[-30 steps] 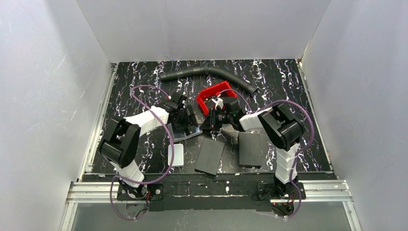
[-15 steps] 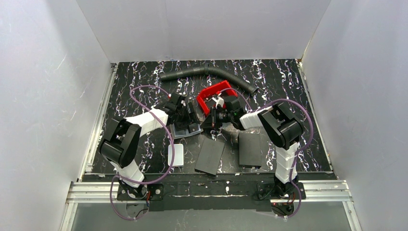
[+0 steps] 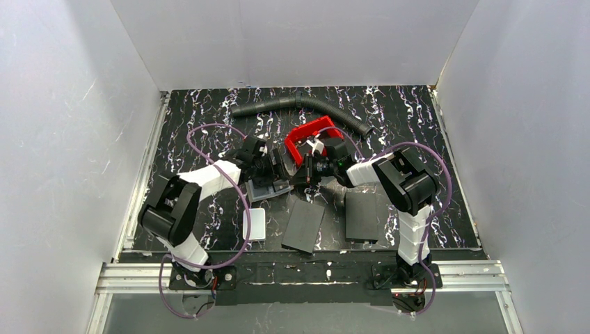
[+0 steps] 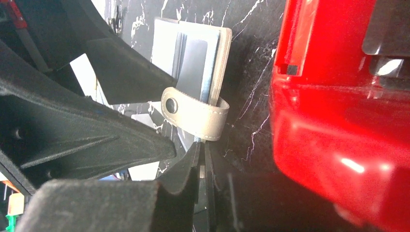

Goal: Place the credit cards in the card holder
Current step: Insert the credit card into the card holder.

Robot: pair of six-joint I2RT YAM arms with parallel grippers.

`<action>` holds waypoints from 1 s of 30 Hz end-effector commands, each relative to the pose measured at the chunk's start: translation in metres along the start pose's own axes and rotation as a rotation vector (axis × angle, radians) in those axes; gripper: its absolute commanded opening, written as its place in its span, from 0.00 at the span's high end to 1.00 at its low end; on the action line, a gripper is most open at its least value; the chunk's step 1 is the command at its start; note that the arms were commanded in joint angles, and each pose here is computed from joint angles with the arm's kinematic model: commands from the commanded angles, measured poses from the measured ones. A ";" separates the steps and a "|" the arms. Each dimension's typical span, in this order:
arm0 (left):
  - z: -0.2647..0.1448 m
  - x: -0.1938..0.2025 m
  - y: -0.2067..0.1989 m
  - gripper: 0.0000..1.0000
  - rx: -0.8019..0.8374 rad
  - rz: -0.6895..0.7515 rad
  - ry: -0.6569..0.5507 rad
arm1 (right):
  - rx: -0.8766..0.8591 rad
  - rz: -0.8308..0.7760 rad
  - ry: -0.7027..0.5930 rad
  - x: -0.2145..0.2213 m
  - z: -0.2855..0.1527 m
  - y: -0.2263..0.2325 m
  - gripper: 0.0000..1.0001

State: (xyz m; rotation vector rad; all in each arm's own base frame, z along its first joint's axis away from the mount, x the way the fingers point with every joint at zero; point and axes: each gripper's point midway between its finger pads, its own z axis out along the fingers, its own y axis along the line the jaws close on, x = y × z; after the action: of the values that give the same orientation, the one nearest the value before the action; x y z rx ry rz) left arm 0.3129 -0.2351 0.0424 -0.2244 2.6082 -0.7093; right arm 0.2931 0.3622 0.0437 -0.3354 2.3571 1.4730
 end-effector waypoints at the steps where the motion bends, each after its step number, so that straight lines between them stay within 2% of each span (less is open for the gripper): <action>1: -0.030 0.004 -0.005 0.26 -0.025 0.035 0.027 | 0.038 0.086 0.012 0.006 -0.001 -0.008 0.84; 6: -0.062 -0.001 -0.011 0.23 -0.004 0.120 0.010 | 0.043 0.093 0.010 0.008 -0.006 -0.011 0.75; 10: -0.093 -0.001 -0.011 0.19 0.037 0.113 0.005 | 0.028 0.062 0.007 0.004 -0.009 -0.003 0.61; 13: -0.112 0.001 0.005 0.19 0.079 0.024 0.008 | 0.007 0.043 0.004 0.001 -0.010 0.004 0.51; 16: -0.118 0.012 0.044 0.23 0.067 -0.115 0.002 | -0.029 0.021 -0.006 -0.003 -0.010 0.016 0.48; 19: -0.114 0.015 0.040 0.26 0.150 -0.228 0.011 | -0.053 0.006 -0.021 -0.001 0.002 0.028 0.42; 21: -0.120 0.007 0.037 0.25 0.162 -0.219 -0.048 | -0.058 0.021 -0.053 0.000 0.015 0.029 0.48; 22: -0.123 0.005 0.035 0.25 0.168 -0.205 -0.055 | -0.067 0.033 -0.104 -0.005 0.019 0.031 0.52; 25: -0.131 0.004 0.036 0.25 0.154 -0.175 -0.074 | -0.025 -0.015 -0.136 -0.003 0.039 0.036 0.59; 30: -0.152 -0.006 0.033 0.23 0.117 -0.092 -0.113 | 0.010 -0.030 -0.188 -0.013 0.035 0.043 0.84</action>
State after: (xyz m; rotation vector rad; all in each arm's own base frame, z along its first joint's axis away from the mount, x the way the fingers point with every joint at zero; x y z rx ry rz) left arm 0.2463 -0.1458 0.1152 -0.4470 2.5022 -0.9164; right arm 0.2747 0.4045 0.0449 -0.2431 2.3219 1.4603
